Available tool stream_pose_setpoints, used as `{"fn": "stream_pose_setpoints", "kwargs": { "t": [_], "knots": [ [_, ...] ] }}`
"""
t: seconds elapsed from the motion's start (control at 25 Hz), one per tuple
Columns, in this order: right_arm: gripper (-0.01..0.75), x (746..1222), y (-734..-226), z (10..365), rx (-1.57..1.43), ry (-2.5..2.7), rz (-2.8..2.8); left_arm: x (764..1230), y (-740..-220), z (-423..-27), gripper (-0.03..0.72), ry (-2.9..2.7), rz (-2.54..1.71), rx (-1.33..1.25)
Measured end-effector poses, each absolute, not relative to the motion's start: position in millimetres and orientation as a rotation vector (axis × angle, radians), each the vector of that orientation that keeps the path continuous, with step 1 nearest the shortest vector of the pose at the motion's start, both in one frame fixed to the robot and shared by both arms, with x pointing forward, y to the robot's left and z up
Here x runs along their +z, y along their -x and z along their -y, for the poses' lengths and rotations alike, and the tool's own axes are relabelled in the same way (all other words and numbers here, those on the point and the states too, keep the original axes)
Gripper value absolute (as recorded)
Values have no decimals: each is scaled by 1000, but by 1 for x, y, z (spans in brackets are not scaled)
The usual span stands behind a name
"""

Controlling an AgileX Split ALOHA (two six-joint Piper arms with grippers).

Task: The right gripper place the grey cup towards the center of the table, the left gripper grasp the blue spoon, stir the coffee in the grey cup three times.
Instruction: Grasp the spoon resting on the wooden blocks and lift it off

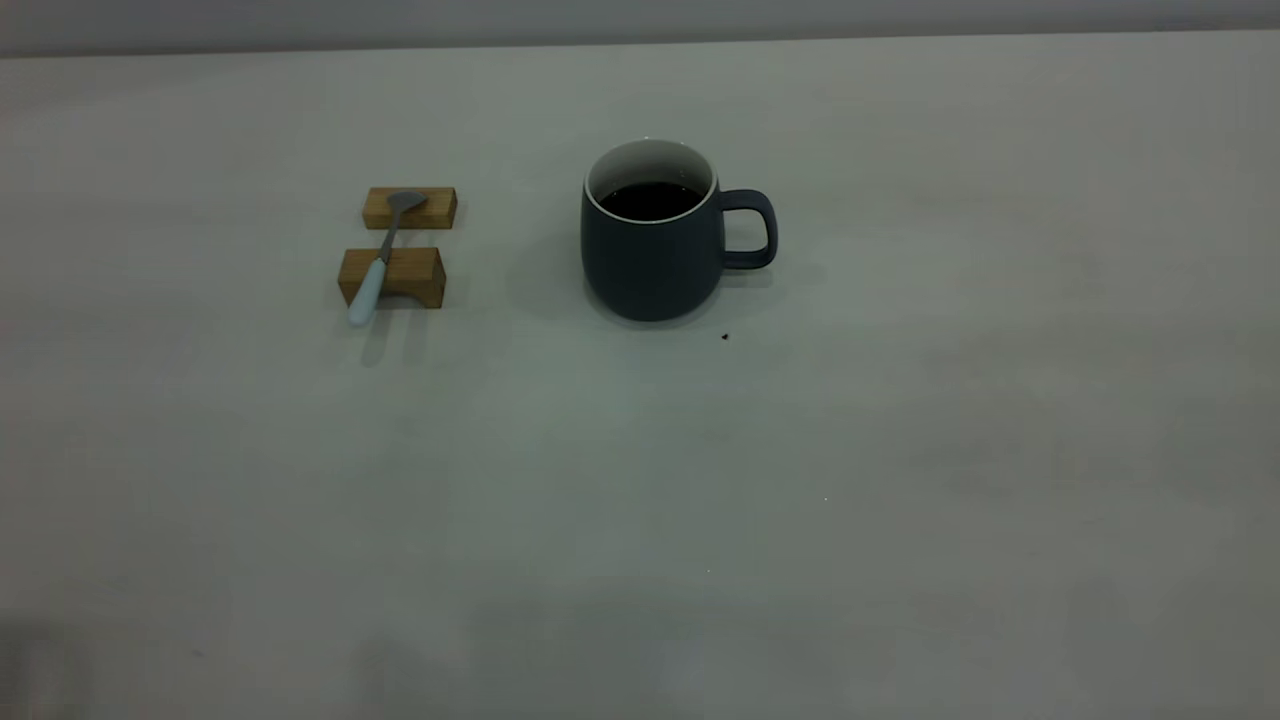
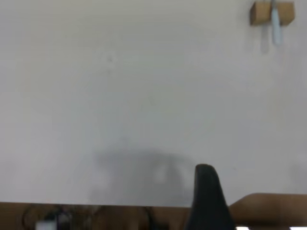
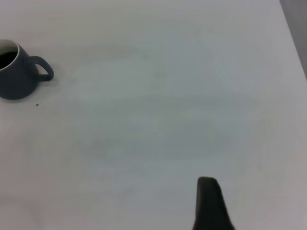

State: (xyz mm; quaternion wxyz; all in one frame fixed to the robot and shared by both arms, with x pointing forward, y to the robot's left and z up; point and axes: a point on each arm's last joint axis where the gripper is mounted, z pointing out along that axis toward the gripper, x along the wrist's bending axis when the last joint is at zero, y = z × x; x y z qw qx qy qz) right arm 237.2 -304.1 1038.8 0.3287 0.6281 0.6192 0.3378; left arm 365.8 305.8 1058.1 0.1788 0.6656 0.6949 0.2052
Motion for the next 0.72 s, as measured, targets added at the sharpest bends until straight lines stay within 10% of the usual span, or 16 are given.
{"fn": "stream_pose_setpoints", "kwargs": {
  "t": [0.72],
  "knots": [
    [527,1039,-237,304,885,-1643,-1620,907,-580,-253,586,-2105,-2181,6]
  ]
}}
